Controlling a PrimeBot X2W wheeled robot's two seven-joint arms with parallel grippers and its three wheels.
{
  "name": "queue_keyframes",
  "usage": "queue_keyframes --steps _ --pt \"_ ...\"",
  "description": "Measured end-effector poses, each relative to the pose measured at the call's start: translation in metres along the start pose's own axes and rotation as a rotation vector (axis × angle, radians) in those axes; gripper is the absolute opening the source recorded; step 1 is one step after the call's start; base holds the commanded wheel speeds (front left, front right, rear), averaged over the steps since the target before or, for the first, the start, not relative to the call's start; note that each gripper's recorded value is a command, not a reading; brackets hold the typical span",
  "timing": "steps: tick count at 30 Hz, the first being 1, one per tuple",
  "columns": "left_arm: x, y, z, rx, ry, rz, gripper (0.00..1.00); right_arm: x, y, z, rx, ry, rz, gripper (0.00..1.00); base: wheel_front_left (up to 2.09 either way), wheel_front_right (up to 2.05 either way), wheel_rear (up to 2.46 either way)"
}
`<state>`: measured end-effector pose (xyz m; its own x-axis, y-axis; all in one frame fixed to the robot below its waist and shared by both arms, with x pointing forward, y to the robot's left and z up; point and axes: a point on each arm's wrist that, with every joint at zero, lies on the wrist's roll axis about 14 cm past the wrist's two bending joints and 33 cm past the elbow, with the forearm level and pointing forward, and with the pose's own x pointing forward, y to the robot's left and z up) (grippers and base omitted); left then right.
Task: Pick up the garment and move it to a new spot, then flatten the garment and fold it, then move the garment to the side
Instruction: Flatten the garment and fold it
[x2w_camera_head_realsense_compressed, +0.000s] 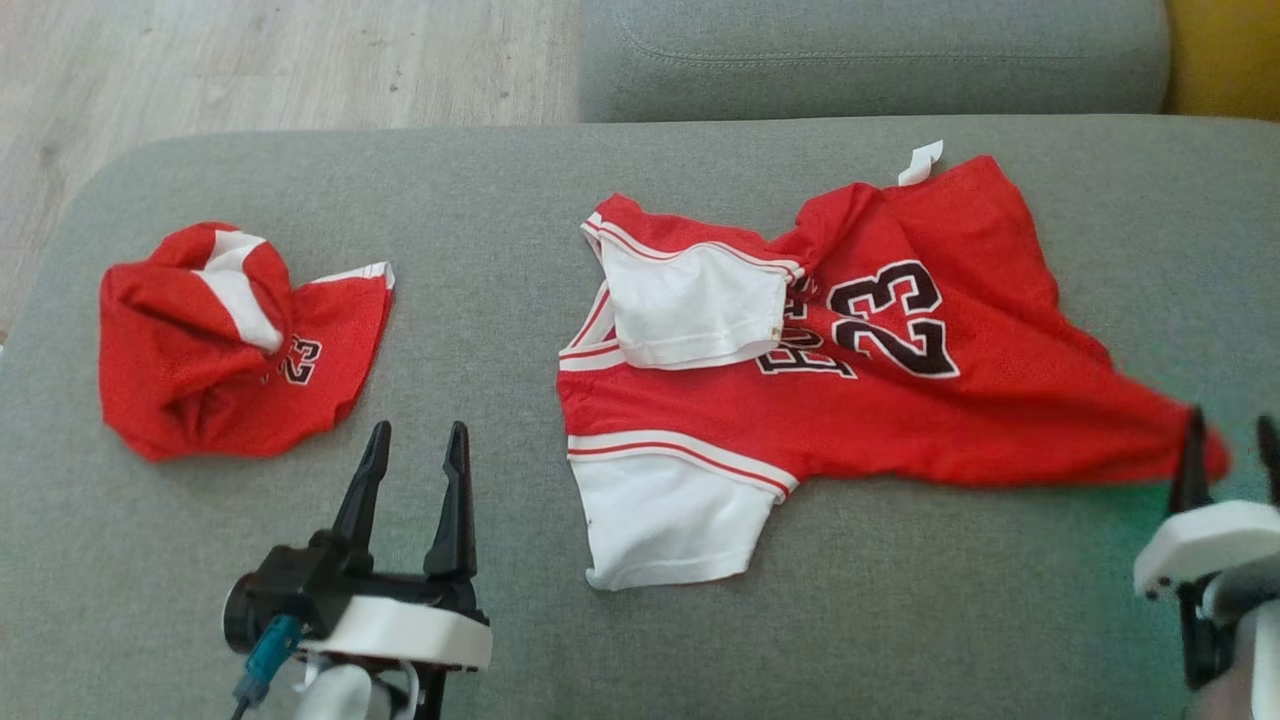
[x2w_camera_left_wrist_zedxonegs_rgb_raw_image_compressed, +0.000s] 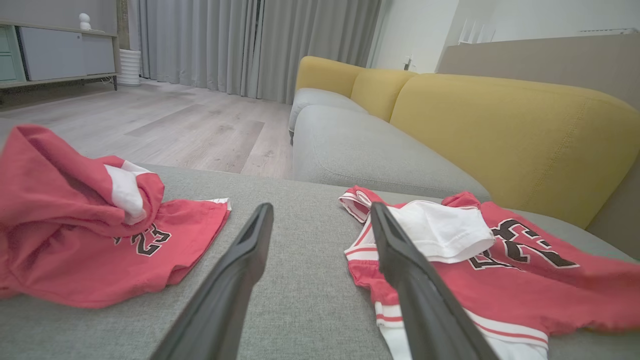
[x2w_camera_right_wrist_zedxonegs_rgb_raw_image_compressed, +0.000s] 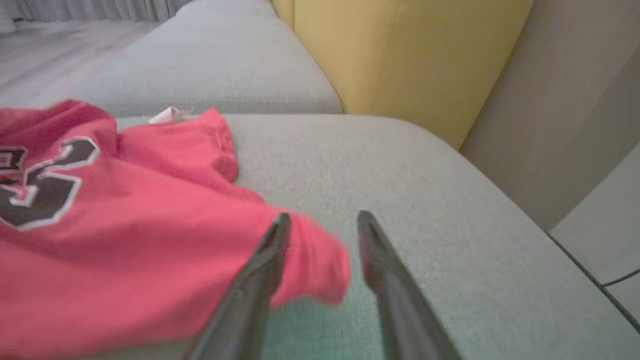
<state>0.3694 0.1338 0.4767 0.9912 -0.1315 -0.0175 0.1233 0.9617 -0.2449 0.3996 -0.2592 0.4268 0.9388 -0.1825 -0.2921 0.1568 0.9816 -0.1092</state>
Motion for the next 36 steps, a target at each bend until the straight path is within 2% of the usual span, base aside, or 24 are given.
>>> queue_keyframes --steps 2,6,9,14,19,25,31,36 --pt "0.000 -0.001 0.000 0.000 0.001 -0.002 1.00 0.001 0.009 0.019 0.010 -0.085 0.026 1.00 0.00 0.00 0.00" --pt "-0.001 -0.001 -0.001 0.001 0.003 -0.004 1.00 -0.003 0.052 0.059 0.108 -0.261 0.157 1.00 0.00 0.00 0.00" --pt "-0.002 -0.001 -0.001 0.001 0.003 -0.002 1.00 -0.014 0.095 0.068 0.177 -0.293 0.292 1.00 0.00 0.00 0.00" --pt "-0.004 0.001 -0.003 -0.007 0.010 0.007 1.00 -0.032 0.138 0.039 0.176 -0.218 0.424 1.00 0.00 0.00 0.00" --pt "-0.003 0.009 -0.003 -0.004 0.010 0.029 1.00 -0.031 0.176 0.044 0.173 -0.210 0.535 1.00 0.00 0.00 0.00" --pt "-0.005 0.017 -0.007 -0.008 0.026 0.055 1.00 -0.016 0.223 0.042 0.161 -0.131 0.648 1.00 0.00 0.00 0.00" --pt "-0.008 0.027 -0.007 -0.023 0.030 0.092 1.00 -0.002 0.254 0.019 0.129 -0.020 0.709 1.00 0.00 0.00 0.00" --pt "-0.012 0.037 -0.009 -0.026 0.038 0.125 1.00 0.011 0.268 0.003 0.205 0.075 0.710 1.00 0.00 0.00 0.00"
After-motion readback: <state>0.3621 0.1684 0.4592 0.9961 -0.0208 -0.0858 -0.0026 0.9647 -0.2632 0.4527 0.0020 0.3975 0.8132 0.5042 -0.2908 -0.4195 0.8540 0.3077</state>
